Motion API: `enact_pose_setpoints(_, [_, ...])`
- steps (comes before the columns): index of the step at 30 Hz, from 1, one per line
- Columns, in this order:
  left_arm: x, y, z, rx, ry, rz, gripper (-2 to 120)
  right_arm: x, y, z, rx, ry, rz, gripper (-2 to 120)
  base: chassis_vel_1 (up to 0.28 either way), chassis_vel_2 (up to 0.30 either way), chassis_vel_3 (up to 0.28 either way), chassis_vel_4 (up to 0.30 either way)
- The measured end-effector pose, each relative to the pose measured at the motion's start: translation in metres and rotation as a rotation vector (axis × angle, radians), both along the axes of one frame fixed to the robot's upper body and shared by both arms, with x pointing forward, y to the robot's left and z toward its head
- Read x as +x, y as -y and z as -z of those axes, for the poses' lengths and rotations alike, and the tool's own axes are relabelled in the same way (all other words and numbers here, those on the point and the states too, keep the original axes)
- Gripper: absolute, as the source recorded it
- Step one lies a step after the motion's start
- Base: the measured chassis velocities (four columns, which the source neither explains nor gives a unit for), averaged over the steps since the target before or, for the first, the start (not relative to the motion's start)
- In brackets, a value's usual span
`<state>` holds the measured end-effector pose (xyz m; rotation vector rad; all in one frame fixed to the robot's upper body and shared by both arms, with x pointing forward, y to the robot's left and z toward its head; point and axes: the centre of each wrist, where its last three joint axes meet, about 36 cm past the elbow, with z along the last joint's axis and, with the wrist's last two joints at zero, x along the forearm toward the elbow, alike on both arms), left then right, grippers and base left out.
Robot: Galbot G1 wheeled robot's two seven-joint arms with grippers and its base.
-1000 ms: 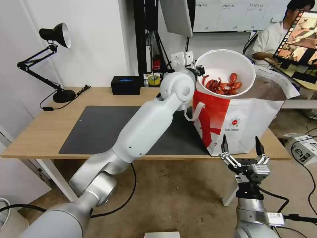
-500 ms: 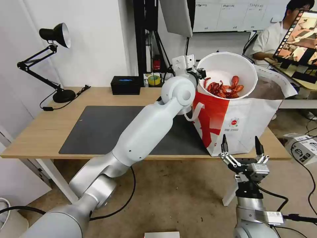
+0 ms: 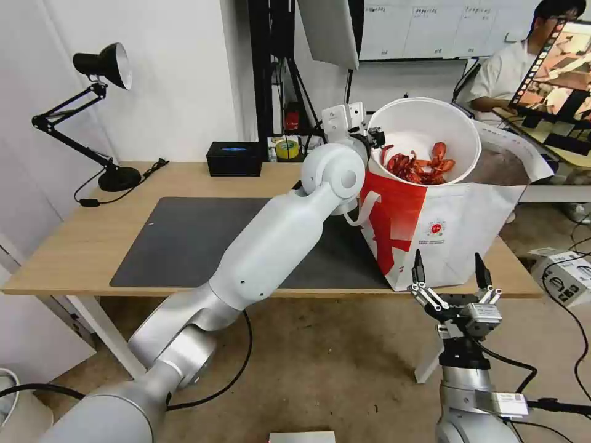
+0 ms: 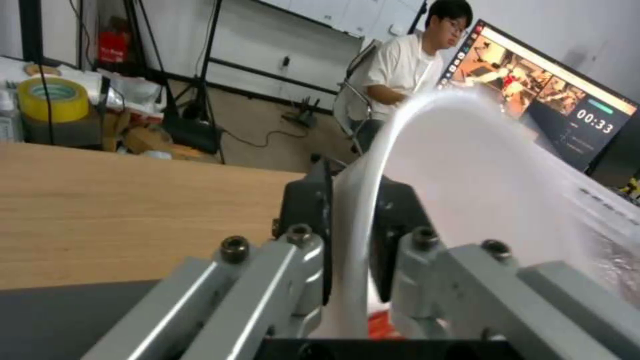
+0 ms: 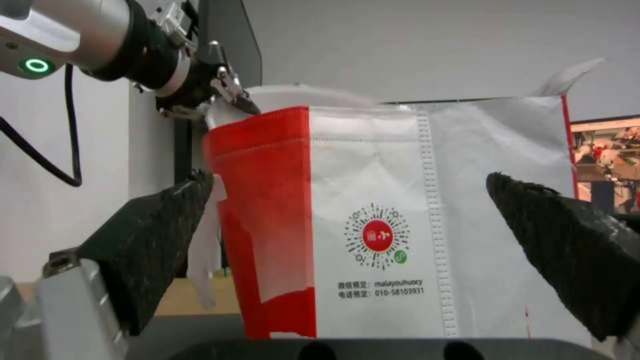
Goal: Pick up the trash from the table and place it into the takeout bag.
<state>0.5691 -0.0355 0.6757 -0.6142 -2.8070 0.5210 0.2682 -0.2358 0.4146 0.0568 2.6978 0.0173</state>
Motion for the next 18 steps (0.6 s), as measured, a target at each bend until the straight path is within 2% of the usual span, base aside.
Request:
enact_pose_setpoints(1, [-0.0003,0.0,0.0002,0.0,0.0,0.001,22,0.0,0.0,0.0,0.0,0.0,0.0,100,0.0,0.0,0.0,0.0])
enact_pose_setpoints(5, [-0.0008,0.0,0.0006,0.001,0.001,0.002,31,0.0002,0.0,-0.0001,0.0,0.001,0.0,100,0.0,0.0,0.0,0.0])
enact_pose_setpoints(7, [-0.0007,-0.0007,0.0008,0.002,0.001,0.001,45,0.0004,0.0,-0.0002,0.0,0.001,0.0,100,0.0,0.0,0.0,0.0])
enact_pose_setpoints(8, [-0.0007,-0.0007,0.0008,0.002,0.001,0.001,45,0.0004,0.0,-0.0002,0.0,0.001,0.0,100,0.0,0.0,0.0,0.0])
enact_pose_setpoints(11, [-0.0016,-0.0015,0.0,0.0,0.002,0.003,61,0.0004,-0.0001,-0.0002,0.001,0.001,0.0,100,0.0,0.0,0.0,0.0])
enact_pose_setpoints(12, [-0.0016,-0.0015,0.0,0.0,0.002,0.003,61,0.0004,-0.0001,-0.0002,0.001,0.001,0.0,100,0.0,0.0,0.0,0.0])
enact_pose_setpoints(15, [-0.0044,-0.002,-0.0036,-0.012,-0.009,0.012,74,0.0013,-0.0001,-0.0002,0.001,0.003,0.001,100,0.0,0.0,0.0,0.0])
enact_pose_setpoints(16, [-0.0044,-0.002,-0.0036,-0.012,-0.009,0.012,74,0.0013,-0.0001,-0.0002,0.001,0.003,0.001,100,0.0,0.0,0.0,0.0])
enact_pose_setpoints(18, [-0.0046,-0.0023,-0.0046,-0.012,-0.008,0.012,85,0.0014,-0.0002,-0.0002,0.001,0.003,0.001,100,0.0,0.0,0.0,0.0])
